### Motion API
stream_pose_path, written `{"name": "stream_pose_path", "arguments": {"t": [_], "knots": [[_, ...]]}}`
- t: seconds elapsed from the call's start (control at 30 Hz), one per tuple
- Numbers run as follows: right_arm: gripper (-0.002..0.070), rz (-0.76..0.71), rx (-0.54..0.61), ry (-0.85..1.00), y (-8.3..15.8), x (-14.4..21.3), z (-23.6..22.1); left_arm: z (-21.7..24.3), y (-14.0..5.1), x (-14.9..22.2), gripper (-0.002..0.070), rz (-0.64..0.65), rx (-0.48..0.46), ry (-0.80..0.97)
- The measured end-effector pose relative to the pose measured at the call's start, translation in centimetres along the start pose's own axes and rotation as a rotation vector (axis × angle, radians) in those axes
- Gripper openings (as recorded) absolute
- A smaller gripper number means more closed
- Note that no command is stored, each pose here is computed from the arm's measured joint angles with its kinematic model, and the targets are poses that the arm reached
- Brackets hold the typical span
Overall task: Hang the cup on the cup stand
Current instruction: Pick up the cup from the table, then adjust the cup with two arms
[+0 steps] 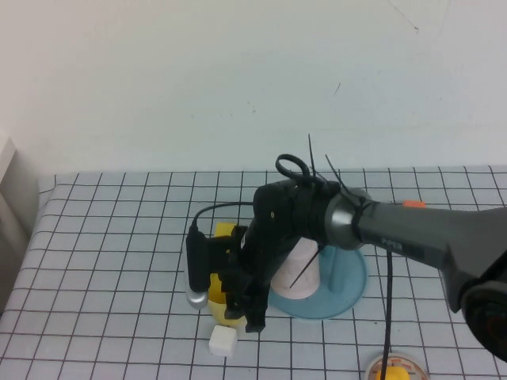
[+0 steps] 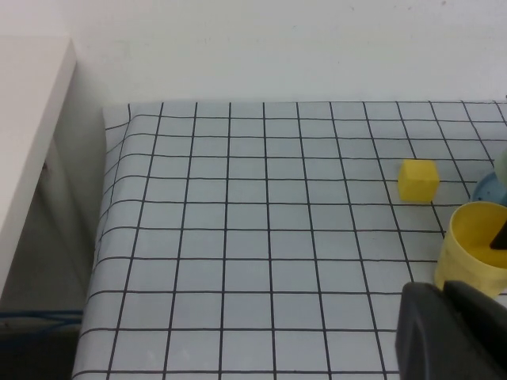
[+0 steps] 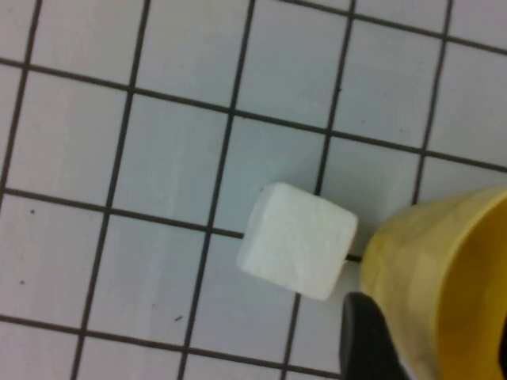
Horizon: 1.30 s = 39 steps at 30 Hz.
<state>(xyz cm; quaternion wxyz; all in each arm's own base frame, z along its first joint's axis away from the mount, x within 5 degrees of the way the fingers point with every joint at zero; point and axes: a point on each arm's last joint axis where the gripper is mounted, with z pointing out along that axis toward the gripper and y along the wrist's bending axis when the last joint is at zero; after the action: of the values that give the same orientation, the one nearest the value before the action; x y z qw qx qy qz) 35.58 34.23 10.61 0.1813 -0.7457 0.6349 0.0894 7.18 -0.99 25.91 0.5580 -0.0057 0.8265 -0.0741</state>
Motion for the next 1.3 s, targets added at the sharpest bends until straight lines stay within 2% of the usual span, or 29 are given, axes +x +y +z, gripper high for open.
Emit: {"name": "stream_pose_path", "arguments": {"t": [0.2,0.37,0.6,0.7,0.87,1.0,1.13,1.3], "knots": [[0.0237,0.012,-0.033,0.019,0.4,0.8,1.9,0.0,0.0,0.0,-0.0001,0.001,0.0,0.0],[0.0048,0.018,-0.025,0.011,0.1,0.5,1.8,0.0,0.0,0.0,-0.0001,0.001,0.0,-0.002],[0.0027,0.093,0.004,-0.034,-1.4,-1.5,-0.9,0.0,0.0,0.0,-0.0001,0.001,0.0,-0.002],[0.0027,0.084,0.059,-0.081,-2.2,-3.1,-4.5,0.0,0.0,0.0,-0.0001,0.001,0.0,-0.007],[0.0027,0.037,0.218,-0.194,-2.7,-5.8,-13.6,0.0,0.1,-1.1,-0.0001,0.018,-0.007,-0.122],[0.0026,-0.003,0.37,-0.301,-1.8,-7.5,-22.0,-0.5,0.2,-2.9,-0.0001,0.152,-0.044,-0.325],[0.0026,-0.038,0.511,-0.415,0.4,-8.3,-30.3,-1.5,-0.1,-5.0,-0.0001,0.213,-0.053,-0.59],[0.0026,-0.062,0.609,-0.542,4.4,-8.1,-38.3,-2.6,-0.6,-6.4,-0.0001,0.239,-0.02,-0.785]]}}
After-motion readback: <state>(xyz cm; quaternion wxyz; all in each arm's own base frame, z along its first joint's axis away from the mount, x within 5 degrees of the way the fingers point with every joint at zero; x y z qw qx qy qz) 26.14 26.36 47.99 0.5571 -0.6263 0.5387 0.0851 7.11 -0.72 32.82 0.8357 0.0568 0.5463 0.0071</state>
